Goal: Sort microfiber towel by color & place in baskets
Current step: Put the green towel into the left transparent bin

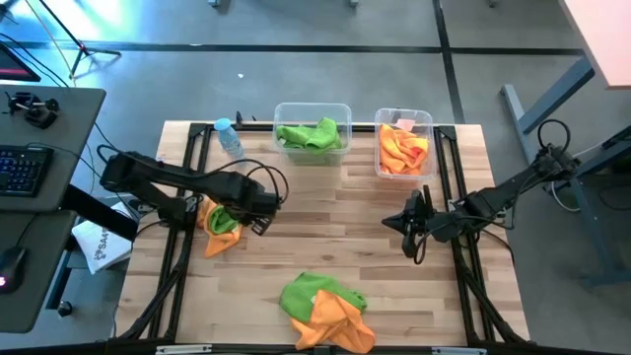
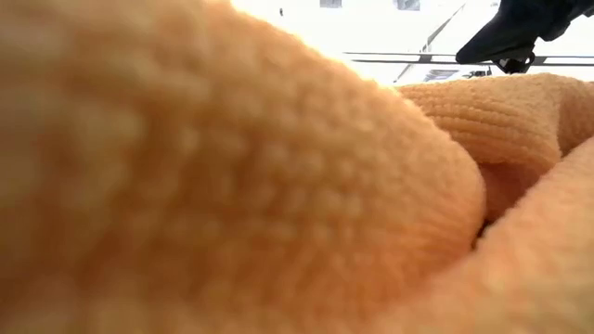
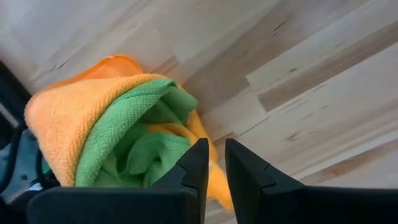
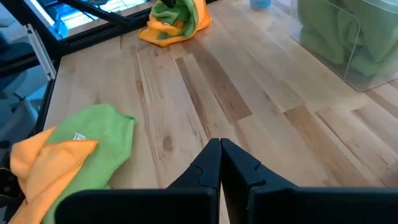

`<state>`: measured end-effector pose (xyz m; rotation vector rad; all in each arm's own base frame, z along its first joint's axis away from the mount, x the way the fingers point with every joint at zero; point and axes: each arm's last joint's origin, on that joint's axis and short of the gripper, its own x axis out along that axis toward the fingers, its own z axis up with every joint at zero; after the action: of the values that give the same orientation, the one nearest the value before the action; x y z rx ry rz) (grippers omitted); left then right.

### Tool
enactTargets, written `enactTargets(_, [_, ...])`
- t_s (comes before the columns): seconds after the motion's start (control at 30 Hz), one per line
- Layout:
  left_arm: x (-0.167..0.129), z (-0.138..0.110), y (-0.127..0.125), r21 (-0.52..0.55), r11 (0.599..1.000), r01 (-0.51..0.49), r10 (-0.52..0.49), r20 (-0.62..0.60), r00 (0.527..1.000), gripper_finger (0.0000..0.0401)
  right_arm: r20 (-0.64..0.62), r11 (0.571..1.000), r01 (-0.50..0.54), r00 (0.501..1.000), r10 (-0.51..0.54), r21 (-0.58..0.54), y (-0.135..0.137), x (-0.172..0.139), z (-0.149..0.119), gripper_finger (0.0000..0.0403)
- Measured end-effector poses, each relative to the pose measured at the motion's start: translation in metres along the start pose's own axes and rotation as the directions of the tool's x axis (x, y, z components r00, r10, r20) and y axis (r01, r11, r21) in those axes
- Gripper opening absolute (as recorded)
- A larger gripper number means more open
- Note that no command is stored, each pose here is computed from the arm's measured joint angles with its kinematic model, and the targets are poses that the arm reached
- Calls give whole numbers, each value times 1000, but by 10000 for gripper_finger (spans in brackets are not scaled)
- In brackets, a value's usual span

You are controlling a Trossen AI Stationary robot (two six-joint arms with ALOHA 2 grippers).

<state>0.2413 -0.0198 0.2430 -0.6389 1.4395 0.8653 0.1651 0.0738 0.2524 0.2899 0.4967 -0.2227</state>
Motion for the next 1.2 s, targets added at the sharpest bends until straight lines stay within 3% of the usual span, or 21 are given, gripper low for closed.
enactTargets(0.23, [13, -2, 0, 30, 987, -161, 163, -88, 983, 84, -12, 1000, -16, 1000, 16, -4, 0, 0, 0, 0])
enactTargets(0.4, [22, -5, -6, 62, 975, -212, 217, -109, 970, 106, -13, 1000, -17, 1000, 17, -11, 0, 0, 0, 0])
enactTargets(0.6, [35, -9, -16, 145, 953, -266, 284, -121, 951, 109, -14, 1000, -15, 1000, 14, -27, 0, 0, 0, 0])
enactTargets(0.87, [66, -22, -9, 167, 923, -348, 376, -186, 908, 109, -18, 999, -12, 1000, 11, -31, 0, 0, -1, 0])
enactTargets(1.0, [66, -27, -9, 175, 925, -337, 368, -195, 909, 84, -19, 999, -12, 1000, 11, -31, 0, 0, -1, 0])
enactTargets(1.13, [52, -29, -9, 145, 945, -293, 316, -166, 934, 19, -20, 999, -11, 1000, 10, -32, 0, 0, -1, 0])
enactTargets(1.2, [40, -30, -7, 112, 957, -269, 282, -130, 950, 8, -23, 999, -7, 1000, 6, -35, -1, 0, -2, 0])
